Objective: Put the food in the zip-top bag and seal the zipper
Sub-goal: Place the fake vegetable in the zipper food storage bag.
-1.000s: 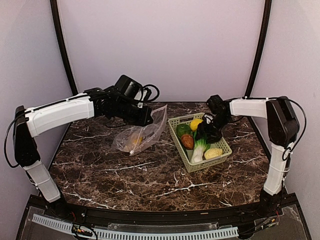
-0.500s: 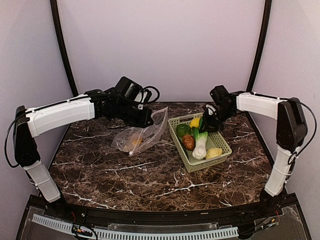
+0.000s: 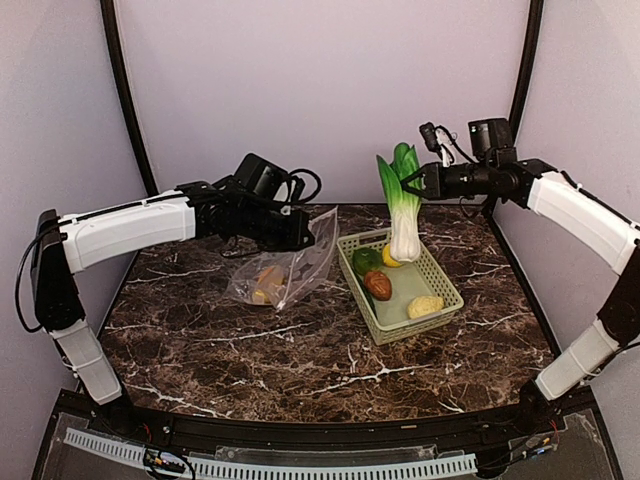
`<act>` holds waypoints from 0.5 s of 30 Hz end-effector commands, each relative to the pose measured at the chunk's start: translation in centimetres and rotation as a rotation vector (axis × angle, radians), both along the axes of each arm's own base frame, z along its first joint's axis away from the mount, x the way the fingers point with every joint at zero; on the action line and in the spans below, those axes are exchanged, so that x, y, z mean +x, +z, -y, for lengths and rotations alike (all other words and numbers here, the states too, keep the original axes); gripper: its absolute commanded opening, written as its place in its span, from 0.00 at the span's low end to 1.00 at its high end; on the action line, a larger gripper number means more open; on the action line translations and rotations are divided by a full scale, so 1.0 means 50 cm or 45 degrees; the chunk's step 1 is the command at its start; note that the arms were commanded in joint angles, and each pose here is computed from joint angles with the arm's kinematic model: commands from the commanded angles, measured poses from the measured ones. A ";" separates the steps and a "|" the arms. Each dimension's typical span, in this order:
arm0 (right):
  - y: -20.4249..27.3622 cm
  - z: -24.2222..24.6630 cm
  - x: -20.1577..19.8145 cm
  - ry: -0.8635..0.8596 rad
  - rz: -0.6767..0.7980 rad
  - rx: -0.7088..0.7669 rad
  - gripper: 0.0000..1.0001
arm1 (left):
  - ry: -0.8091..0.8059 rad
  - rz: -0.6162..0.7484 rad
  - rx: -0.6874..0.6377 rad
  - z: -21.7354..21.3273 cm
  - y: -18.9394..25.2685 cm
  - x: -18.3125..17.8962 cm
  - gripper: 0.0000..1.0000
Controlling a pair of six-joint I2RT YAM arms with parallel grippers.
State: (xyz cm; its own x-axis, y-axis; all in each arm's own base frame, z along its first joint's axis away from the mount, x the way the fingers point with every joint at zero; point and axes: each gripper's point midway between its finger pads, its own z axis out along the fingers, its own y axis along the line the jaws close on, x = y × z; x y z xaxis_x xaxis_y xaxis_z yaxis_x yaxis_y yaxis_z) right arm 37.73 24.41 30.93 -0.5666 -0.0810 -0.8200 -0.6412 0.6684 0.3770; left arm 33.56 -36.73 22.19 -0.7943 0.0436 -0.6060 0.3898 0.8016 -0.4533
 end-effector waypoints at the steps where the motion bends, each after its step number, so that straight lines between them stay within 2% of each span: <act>1: 0.141 -0.036 -0.001 0.164 0.317 0.127 0.00 | 0.038 -0.006 -0.117 0.019 0.029 0.007 0.01; 6: 0.199 -0.063 0.007 0.179 0.343 0.248 0.00 | 0.131 -0.019 -0.270 0.032 0.050 0.024 0.01; 9: 0.227 -0.093 0.013 0.181 0.401 0.257 0.00 | 0.163 -0.009 -0.363 0.048 0.074 0.039 0.01; 12: 0.253 -0.121 0.019 0.165 0.440 0.286 0.00 | 0.183 -0.015 -0.417 0.064 0.090 0.054 0.01; 15: 0.255 -0.145 0.026 0.170 0.403 0.341 0.00 | 0.186 -0.020 -0.442 0.078 0.098 0.065 0.01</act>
